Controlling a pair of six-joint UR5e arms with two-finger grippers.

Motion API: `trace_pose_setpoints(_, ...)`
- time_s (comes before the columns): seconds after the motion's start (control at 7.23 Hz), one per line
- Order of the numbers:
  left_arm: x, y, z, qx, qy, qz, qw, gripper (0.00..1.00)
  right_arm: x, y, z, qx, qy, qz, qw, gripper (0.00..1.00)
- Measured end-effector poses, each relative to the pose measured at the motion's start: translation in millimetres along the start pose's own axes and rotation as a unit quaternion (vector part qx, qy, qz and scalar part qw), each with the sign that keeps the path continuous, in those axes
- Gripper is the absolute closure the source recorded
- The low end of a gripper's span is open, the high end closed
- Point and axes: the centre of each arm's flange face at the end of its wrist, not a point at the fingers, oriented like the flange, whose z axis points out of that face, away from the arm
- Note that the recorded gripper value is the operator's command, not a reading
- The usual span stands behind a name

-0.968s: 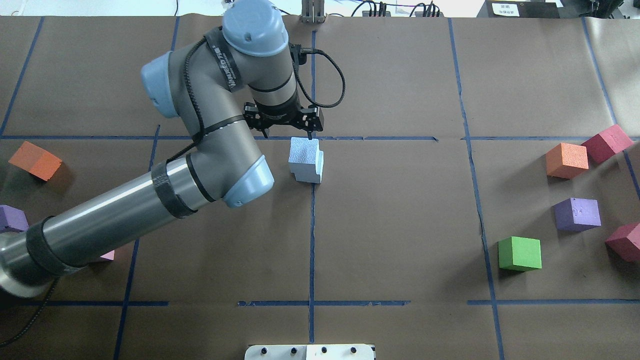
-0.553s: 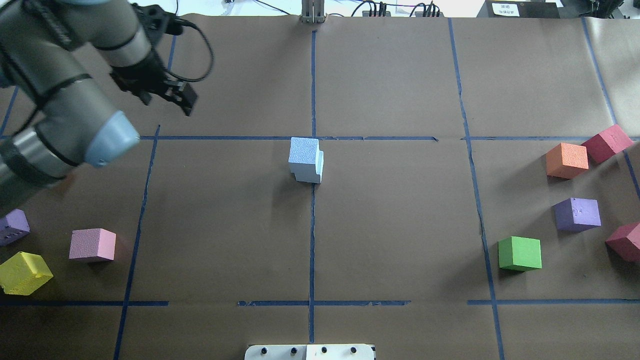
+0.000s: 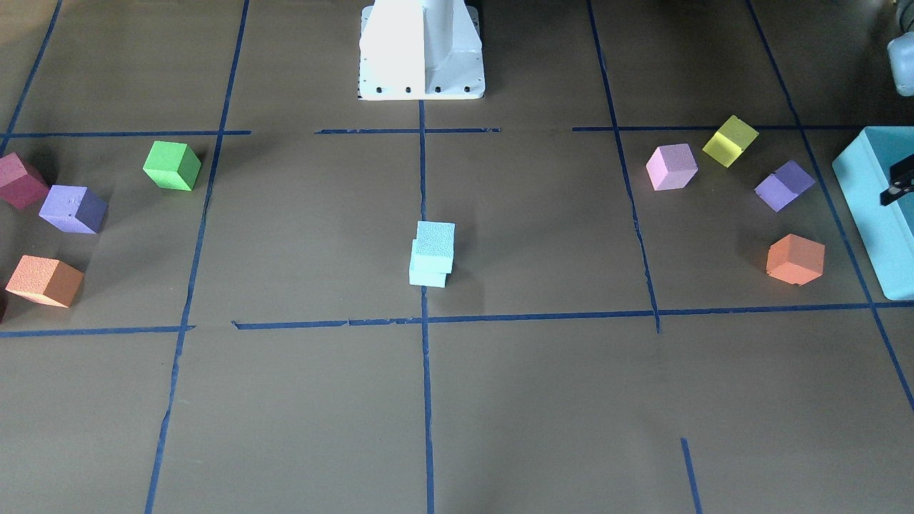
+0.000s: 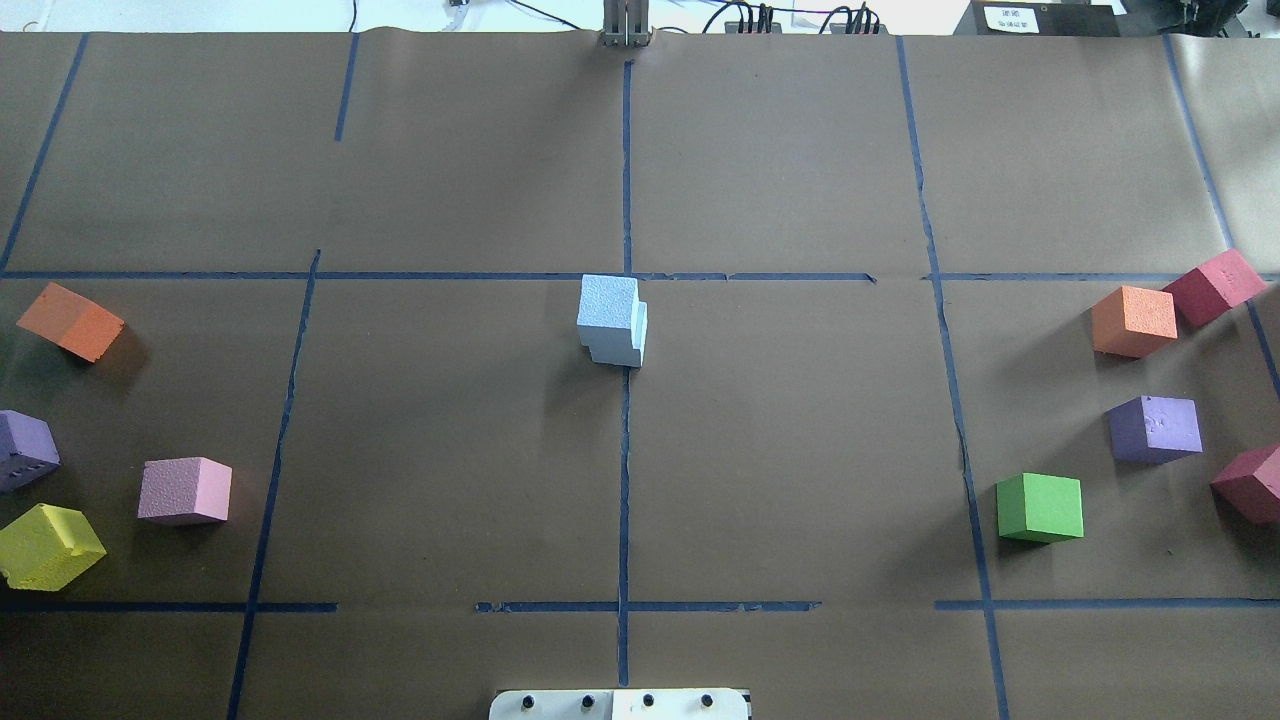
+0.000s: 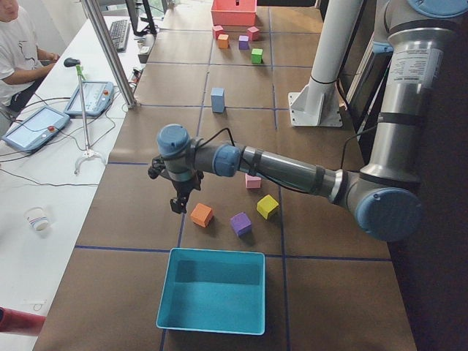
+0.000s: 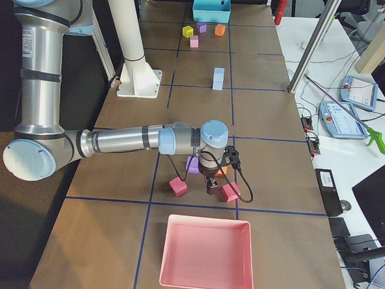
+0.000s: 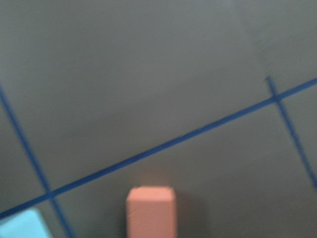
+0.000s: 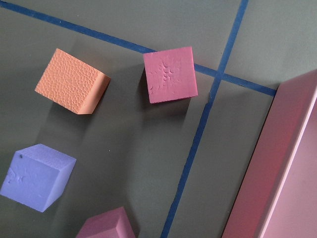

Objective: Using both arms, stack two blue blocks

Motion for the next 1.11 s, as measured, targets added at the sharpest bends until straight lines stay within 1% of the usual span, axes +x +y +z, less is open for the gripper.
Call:
trace_pose_setpoints(0.14, -40.4, 44.8, 16.7, -0.011, 0.002, -0.029, 0.9995, 0.00, 0.9, -0.1, 1.0, -0.001, 0.000, 0.001, 1.0000, 0.00)
trace_pose_setpoints(0.41, -80.4, 91.0, 26.2, -0.013, 0.000, -0.069, 0.9976, 0.00, 2.0, 0.3, 2.2, -0.002, -0.001, 0.001, 1.0000, 0.00)
trace_pose_setpoints(0.55, -87.8, 101.7, 27.7, -0.019, -0.013, -0.075, 0.9969, 0.00, 2.3, 0.4, 2.5, -0.002, -0.001, 0.002, 1.0000, 0.00)
trace_pose_setpoints(0.69, -91.7, 102.8, 25.0, -0.024, -0.033, -0.076, 0.9963, 0.00, 2.4, 0.3, 2.6, -0.002, -0.001, 0.002, 1.0000, 0.00)
trace_pose_setpoints(0.83, -92.4, 104.4, 23.0, -0.027, -0.044, -0.075, 0.9958, 0.00, 2.2, 0.0, 2.4, -0.002, -0.001, 0.002, 1.0000, 0.00)
trace_pose_setpoints(1.11, -90.9, 112.9, 23.3, -0.028, -0.050, -0.072, 0.9957, 0.00, 2.0, 0.1, 2.4, -0.002, -0.002, 0.002, 1.0000, 0.00)
